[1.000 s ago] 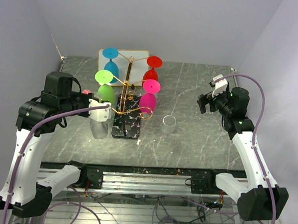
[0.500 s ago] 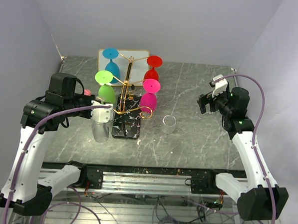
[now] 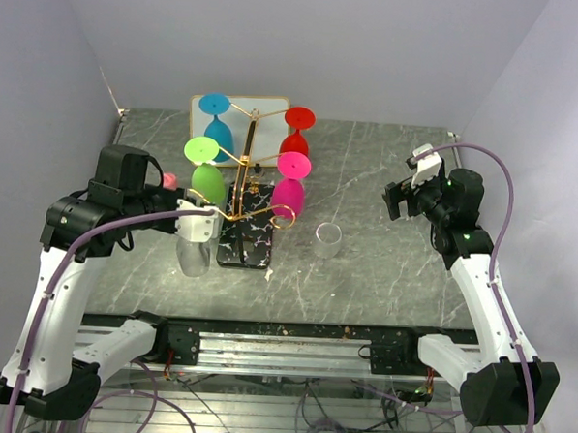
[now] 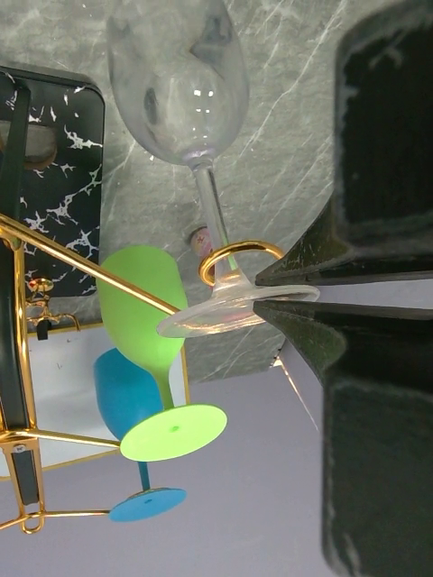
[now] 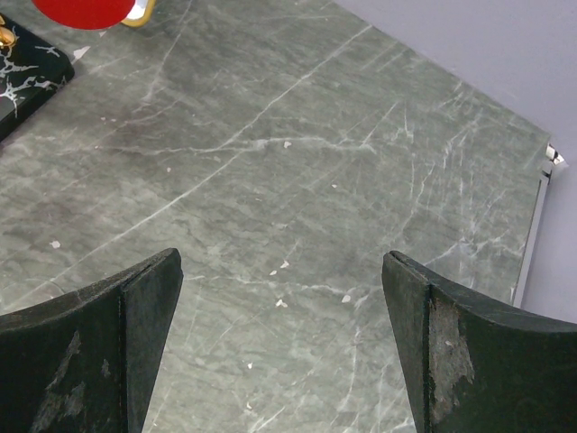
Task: Place the wine glass upside down on the wine glass rack
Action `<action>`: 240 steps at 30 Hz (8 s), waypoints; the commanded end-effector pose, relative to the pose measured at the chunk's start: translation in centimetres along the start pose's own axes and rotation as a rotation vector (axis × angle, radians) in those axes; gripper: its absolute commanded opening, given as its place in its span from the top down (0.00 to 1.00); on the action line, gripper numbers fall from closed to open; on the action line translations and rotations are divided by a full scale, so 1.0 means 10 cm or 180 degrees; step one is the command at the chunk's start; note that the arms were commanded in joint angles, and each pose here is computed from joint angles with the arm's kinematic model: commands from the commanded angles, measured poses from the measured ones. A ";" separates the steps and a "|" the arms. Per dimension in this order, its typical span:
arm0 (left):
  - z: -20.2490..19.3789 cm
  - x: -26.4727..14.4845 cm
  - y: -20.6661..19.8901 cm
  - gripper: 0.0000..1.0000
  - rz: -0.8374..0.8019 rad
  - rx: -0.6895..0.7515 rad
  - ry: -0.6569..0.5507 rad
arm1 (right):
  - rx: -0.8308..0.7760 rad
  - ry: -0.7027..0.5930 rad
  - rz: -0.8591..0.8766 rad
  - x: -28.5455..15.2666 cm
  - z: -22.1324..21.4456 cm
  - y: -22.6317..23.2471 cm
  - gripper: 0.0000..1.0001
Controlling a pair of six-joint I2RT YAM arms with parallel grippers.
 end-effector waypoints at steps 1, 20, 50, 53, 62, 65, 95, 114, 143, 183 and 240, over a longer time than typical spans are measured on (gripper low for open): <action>0.07 0.00 -0.04 0.80 0.0006 0.0030 -0.0157 | 0.0004 0.0028 -0.0031 0.01 -0.06 -0.03 0.08; 0.10 -0.06 -0.14 0.55 -0.0022 0.0070 -0.0196 | 0.0010 0.0030 -0.0048 0.00 -0.07 -0.05 0.08; 0.37 -0.50 0.55 0.01 0.1536 -0.2100 -0.0877 | -0.0275 0.0362 0.1622 -0.16 0.07 0.93 0.13; 0.25 -0.57 0.67 0.01 0.1857 -0.2336 -0.0789 | -0.0368 0.0454 0.1637 -0.09 0.15 1.04 0.15; 0.15 -0.64 0.67 0.01 0.2065 -0.2457 -0.0698 | -0.0645 0.0852 0.1755 0.08 0.11 1.38 0.27; 0.12 -0.67 0.64 0.00 0.2109 -0.2467 -0.0656 | -0.0721 0.0979 0.1723 0.10 0.06 1.44 0.28; -0.01 -0.40 0.46 0.00 0.1820 -0.2306 -0.0443 | -0.1160 0.1379 0.1231 0.15 -0.14 1.37 1.00; 0.19 -0.43 0.73 0.00 0.1726 -0.2789 -0.0786 | -0.0959 0.0136 -0.0448 -0.19 1.25 -0.24 1.00; 0.54 -0.84 1.44 0.07 0.1897 -0.3442 -0.1396 | -0.0107 -0.1563 0.0618 -0.60 3.09 0.33 1.00; 0.93 0.10 1.60 0.29 0.0674 -0.4790 -0.2720 | 0.0261 -0.1737 0.1971 -0.64 3.34 1.32 1.00; 0.92 0.22 1.52 0.93 0.0608 -0.5026 -0.2597 | 0.0033 -0.1593 0.2052 -0.49 2.99 1.43 0.75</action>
Point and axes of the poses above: each gripper's point midway between its finger pads, its own x axis out along the fingers, its own y axis along the line the jaws close on, z = x × y, the point moved 1 cm from there along -x, back along the fingers, and after that the axes turned 2 degrees about x, right-handed, at the moved point
